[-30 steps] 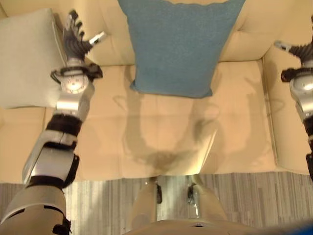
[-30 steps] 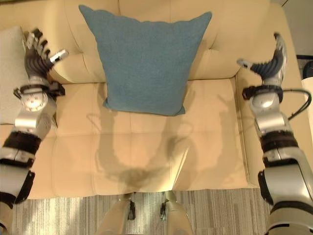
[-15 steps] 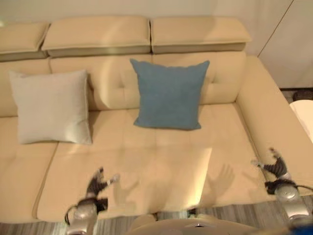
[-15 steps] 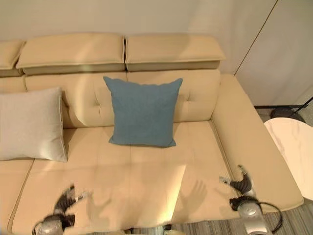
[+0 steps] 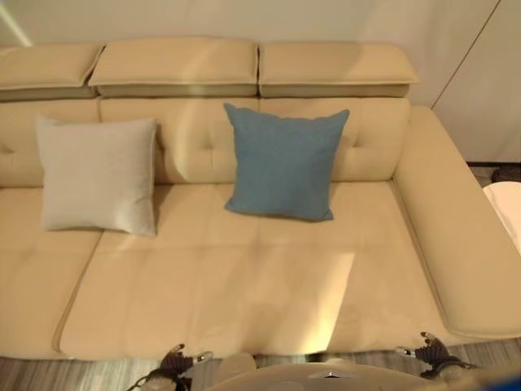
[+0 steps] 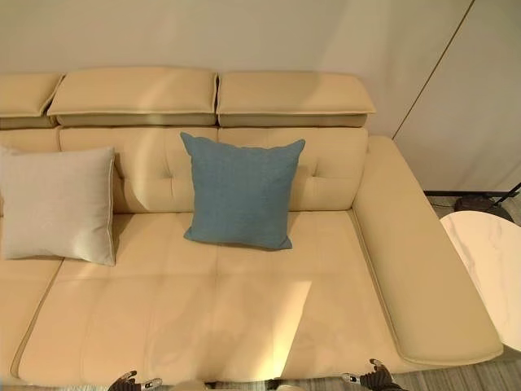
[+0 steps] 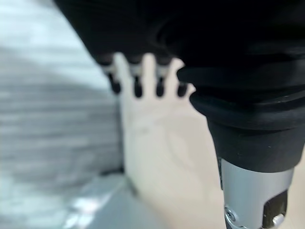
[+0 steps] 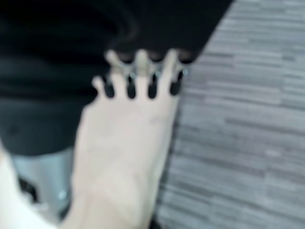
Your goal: Pick up all the scattered cushions and arrange them neatly on the sofa.
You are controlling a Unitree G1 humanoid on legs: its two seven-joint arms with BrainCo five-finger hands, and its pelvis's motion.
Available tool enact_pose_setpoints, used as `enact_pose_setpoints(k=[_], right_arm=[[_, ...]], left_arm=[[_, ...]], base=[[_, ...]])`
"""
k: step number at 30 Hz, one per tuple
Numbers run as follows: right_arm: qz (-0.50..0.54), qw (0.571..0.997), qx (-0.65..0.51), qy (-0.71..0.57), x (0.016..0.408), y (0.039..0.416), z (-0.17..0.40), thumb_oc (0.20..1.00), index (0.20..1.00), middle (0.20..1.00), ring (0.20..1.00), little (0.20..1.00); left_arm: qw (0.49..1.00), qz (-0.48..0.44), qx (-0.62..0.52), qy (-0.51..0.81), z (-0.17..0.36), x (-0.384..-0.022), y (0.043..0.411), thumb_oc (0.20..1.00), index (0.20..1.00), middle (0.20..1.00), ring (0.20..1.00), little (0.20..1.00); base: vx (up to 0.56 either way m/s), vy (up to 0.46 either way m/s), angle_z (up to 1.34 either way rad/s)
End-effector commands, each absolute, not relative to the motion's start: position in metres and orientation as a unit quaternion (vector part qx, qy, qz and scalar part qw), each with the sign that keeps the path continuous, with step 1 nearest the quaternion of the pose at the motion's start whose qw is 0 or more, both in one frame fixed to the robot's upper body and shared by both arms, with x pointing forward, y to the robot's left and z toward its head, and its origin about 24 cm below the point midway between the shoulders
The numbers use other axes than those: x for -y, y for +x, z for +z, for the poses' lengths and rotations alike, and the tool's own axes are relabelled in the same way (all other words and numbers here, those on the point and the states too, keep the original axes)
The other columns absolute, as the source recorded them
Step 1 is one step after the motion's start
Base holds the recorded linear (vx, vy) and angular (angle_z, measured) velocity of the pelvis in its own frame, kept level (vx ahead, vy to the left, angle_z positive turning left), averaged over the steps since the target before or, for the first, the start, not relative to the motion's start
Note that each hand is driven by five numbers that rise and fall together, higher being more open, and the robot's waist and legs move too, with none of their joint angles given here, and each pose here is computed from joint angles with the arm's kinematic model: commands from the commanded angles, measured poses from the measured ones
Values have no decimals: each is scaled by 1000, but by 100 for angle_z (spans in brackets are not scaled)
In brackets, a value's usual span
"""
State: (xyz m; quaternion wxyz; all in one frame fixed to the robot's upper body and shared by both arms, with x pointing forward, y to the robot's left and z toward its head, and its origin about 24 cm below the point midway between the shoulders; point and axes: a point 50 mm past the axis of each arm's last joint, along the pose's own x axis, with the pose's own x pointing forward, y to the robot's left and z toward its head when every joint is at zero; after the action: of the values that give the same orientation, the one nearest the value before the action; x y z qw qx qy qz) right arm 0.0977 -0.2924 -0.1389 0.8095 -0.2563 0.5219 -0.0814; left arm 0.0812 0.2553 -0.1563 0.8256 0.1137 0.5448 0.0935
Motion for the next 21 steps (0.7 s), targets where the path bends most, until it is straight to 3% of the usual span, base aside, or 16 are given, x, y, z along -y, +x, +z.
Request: enact_pose_setpoints(k=[1, 10, 21], right_arm=[[-102, 812, -513, -258, 303, 109, -132, 1000, 1000, 1000, 1000, 1000], [-75, 798, -532, -272, 292, 113, -137, 1000, 1000, 1000, 1000, 1000], [-57, 788, -552, -266, 285, 102, -144, 1000, 1000, 1000, 1000, 1000]], left_arm=[[840, 61, -519, 146, -152, -251, 100, 1000, 1000, 1000, 1000, 1000], [852, 61, -490, 172, -143, -259, 125, 1000, 1000, 1000, 1000, 1000], [820, 84, -544, 159, -150, -271, 92, 1000, 1000, 1000, 1000, 1000]], base=[[-189, 249, 17], [-226, 181, -17], [-29, -42, -8]])
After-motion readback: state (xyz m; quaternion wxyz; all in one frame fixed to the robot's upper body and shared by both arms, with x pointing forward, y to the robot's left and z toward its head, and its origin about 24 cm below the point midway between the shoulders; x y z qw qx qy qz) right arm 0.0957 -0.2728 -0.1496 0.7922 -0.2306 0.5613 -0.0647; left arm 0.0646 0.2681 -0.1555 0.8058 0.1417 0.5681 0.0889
